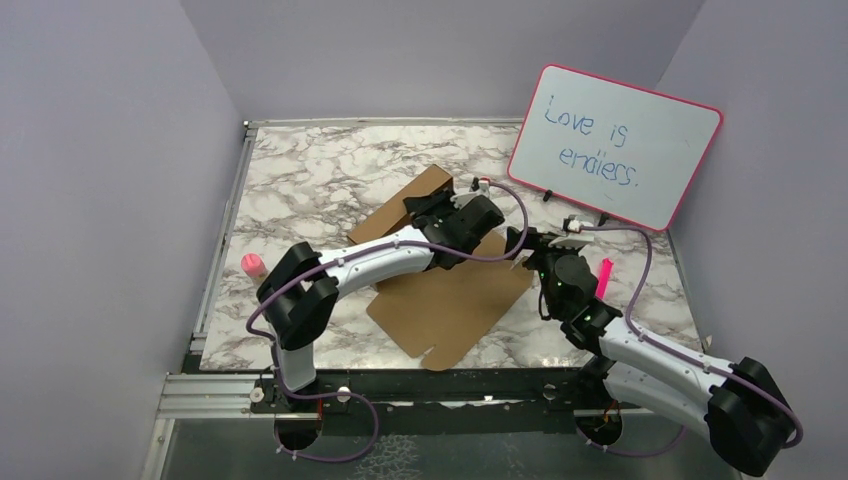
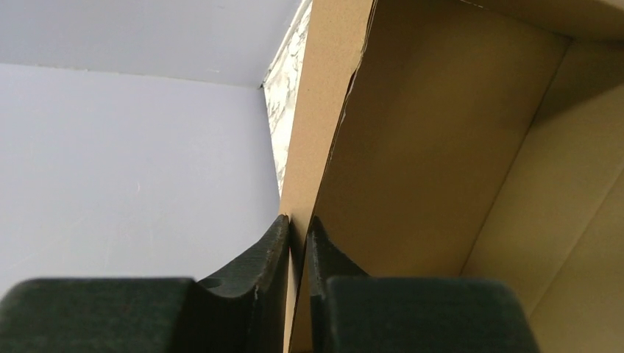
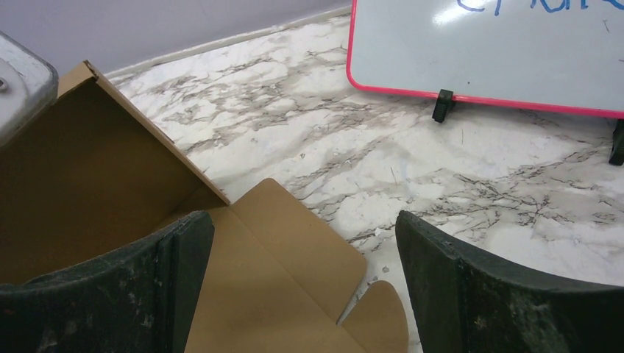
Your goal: Fold the paper box
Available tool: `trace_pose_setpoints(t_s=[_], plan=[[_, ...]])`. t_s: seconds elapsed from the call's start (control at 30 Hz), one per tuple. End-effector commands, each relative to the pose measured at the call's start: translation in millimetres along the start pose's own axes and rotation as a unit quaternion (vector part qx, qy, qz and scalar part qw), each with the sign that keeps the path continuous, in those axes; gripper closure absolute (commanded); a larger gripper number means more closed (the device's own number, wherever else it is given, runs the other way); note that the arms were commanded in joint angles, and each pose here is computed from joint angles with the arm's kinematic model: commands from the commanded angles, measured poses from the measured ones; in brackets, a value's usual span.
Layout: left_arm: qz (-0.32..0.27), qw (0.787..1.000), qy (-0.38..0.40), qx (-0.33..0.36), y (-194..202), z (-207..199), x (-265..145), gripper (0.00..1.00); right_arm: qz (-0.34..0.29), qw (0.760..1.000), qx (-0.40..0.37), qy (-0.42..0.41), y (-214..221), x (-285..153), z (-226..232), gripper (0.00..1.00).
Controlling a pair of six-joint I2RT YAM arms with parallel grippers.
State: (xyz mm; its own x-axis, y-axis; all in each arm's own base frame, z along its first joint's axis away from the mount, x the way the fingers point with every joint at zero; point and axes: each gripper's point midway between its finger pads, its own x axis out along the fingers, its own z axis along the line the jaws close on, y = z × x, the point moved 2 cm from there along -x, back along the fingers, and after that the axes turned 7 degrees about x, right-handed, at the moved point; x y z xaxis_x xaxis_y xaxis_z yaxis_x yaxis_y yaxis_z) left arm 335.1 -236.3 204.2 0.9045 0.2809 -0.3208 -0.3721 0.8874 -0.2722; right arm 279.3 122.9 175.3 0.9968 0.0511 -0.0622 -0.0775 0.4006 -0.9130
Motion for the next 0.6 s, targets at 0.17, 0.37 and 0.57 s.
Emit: trace_pose_setpoints(t_s=[0.17,0.37,0.57], plan=[[0.003,0.996,-0.010,-0.084,8.6,49.2,11.3,0.88,0.004,0.999,-0.032,-0.022,-20.7,-4.4,10.7,0.02],[0.004,0.982,0.044,-0.181,30.8,67.6,41.2,0.89,0.023,0.997,-0.031,-0.070,-44.7,-12.6,35.6,0.02],[0.012,0.937,0.151,-0.315,61.8,61.0,76.1,0.89,0.038,0.992,-0.056,-0.106,-78.8,-19.2,60.8,0.01]])
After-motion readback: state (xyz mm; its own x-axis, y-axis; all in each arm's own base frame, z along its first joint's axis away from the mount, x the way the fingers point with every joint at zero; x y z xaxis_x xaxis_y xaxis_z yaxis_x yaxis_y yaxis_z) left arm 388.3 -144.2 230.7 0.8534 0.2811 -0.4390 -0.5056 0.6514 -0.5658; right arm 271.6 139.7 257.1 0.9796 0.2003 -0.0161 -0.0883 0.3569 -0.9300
